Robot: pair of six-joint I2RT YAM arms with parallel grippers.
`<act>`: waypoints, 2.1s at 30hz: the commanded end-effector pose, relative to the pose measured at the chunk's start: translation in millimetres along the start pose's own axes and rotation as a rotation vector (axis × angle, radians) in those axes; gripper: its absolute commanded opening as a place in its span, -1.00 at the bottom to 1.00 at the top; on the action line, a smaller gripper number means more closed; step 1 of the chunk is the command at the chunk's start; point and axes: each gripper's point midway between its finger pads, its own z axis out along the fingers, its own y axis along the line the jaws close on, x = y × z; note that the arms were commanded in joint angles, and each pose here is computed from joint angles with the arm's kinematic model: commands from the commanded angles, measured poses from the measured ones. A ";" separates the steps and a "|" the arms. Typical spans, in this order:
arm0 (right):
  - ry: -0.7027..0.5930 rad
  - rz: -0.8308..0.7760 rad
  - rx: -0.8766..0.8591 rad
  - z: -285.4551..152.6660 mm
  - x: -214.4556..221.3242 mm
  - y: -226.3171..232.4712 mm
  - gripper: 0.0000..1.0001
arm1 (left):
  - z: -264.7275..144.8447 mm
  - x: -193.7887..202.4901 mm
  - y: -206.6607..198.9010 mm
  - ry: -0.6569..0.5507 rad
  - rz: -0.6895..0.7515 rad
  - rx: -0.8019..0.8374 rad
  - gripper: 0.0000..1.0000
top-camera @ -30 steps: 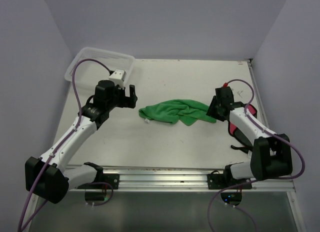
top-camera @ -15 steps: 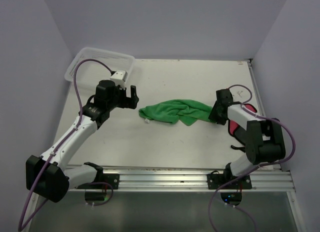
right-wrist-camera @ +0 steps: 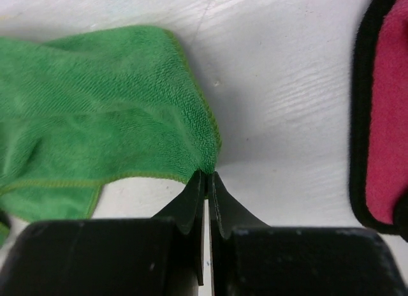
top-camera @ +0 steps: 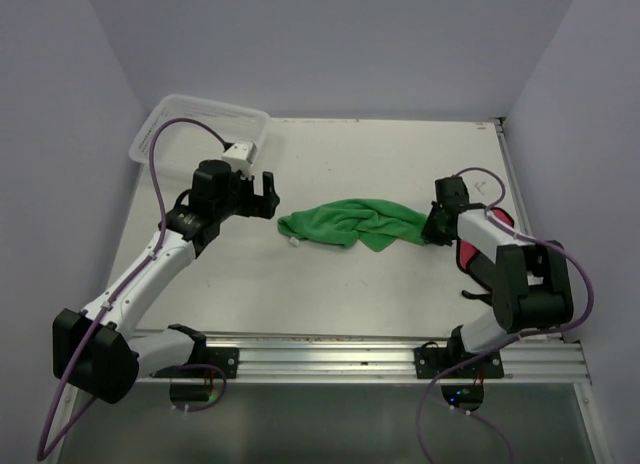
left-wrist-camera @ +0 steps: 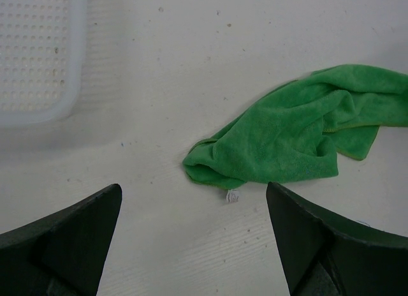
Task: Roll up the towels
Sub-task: Flatten the towel
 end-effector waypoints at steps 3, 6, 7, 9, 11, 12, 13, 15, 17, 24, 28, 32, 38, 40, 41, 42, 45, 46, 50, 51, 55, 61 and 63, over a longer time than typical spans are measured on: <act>-0.161 -0.049 -0.171 -85.3 -44.3 34.9 -1.00 | -2.5 -17.5 -13.4 -0.046 0.009 0.053 1.00; -0.197 -0.067 -0.221 -125.8 -53.4 42.6 -1.00 | -7.3 -21.7 -20.1 -0.061 0.040 0.076 0.99; -0.257 -0.070 -0.264 -153.6 -68.2 50.3 -1.00 | -9.0 -23.0 -21.5 -0.070 0.048 0.081 0.99; -0.304 -0.078 -0.301 -187.9 -79.6 55.2 -1.00 | -12.3 -25.6 -23.9 -0.085 0.068 0.085 1.00; -0.336 -0.076 -0.318 -211.9 -84.1 53.8 -1.00 | -13.7 -25.6 -27.6 -0.090 0.085 0.094 1.00; -0.369 -0.071 -0.333 -227.6 -92.3 55.6 -1.00 | -14.5 -26.0 -29.1 -0.093 0.093 0.098 1.00; -0.383 -0.070 -0.342 -236.1 -94.5 55.8 -1.00 | -14.3 -25.5 -32.6 -0.093 0.102 0.107 0.99; -0.421 -0.063 -0.364 -249.8 -100.7 57.5 -1.00 | -15.0 -24.7 -37.4 -0.095 0.131 0.115 0.99; -0.420 -0.056 -0.364 -250.5 -101.9 58.1 -1.00 | -15.3 -20.3 -47.7 -0.095 0.174 0.135 0.99; -0.384 -0.061 -0.365 -234.6 -93.2 59.4 -1.00 | -7.4 25.9 -99.1 0.005 0.366 0.191 0.99; -0.387 -0.064 -0.334 -229.6 -94.7 54.4 -1.00 | -10.1 68.8 -150.6 0.070 0.500 0.284 0.96; -0.389 -0.054 -0.340 -227.9 -96.3 56.2 -1.00 | 1.7 92.5 -184.5 0.075 0.552 0.354 0.96; -0.380 -0.047 -0.364 -220.1 -91.3 58.8 -1.00 | 36.8 90.3 -207.4 0.112 0.636 0.281 0.75; -0.369 -0.049 -0.368 -215.9 -88.4 59.1 -1.00 | 46.9 101.4 -215.9 0.123 0.659 0.291 0.73; -0.370 -0.048 -0.366 -214.6 -89.1 58.5 -1.00 | 50.8 100.7 -222.4 0.105 0.653 0.304 0.72; -0.366 -0.051 -0.361 -212.3 -88.1 56.9 -1.00 | 57.3 109.3 -223.6 0.118 0.667 0.302 0.71; -0.362 -0.053 -0.352 -206.7 -87.5 54.8 -1.00 | 67.3 121.5 -234.3 0.119 0.691 0.314 0.71; -0.363 -0.053 -0.351 -205.8 -87.6 54.4 -1.00 | 70.0 125.1 -237.6 0.122 0.698 0.321 0.70; -0.342 -0.055 -0.392 -200.6 -84.2 60.9 -1.00 | 86.1 143.0 -251.1 0.170 0.720 0.353 0.63; -0.335 -0.051 -0.395 -198.6 -82.5 61.0 -1.00 | 88.7 144.3 -253.1 0.171 0.719 0.357 0.62; -0.336 -0.054 -0.391 -195.6 -80.6 59.3 -1.00 | 99.8 146.3 -259.3 0.148 0.713 0.357 0.53; -0.346 -0.052 -0.391 -199.0 -80.6 56.9 -1.00 | 119.2 161.5 -250.1 0.170 0.755 0.297 0.28; -0.347 -0.049 -0.389 -198.5 -81.1 56.1 -1.00 | 125.1 159.7 -250.4 0.139 0.751 0.282 0.26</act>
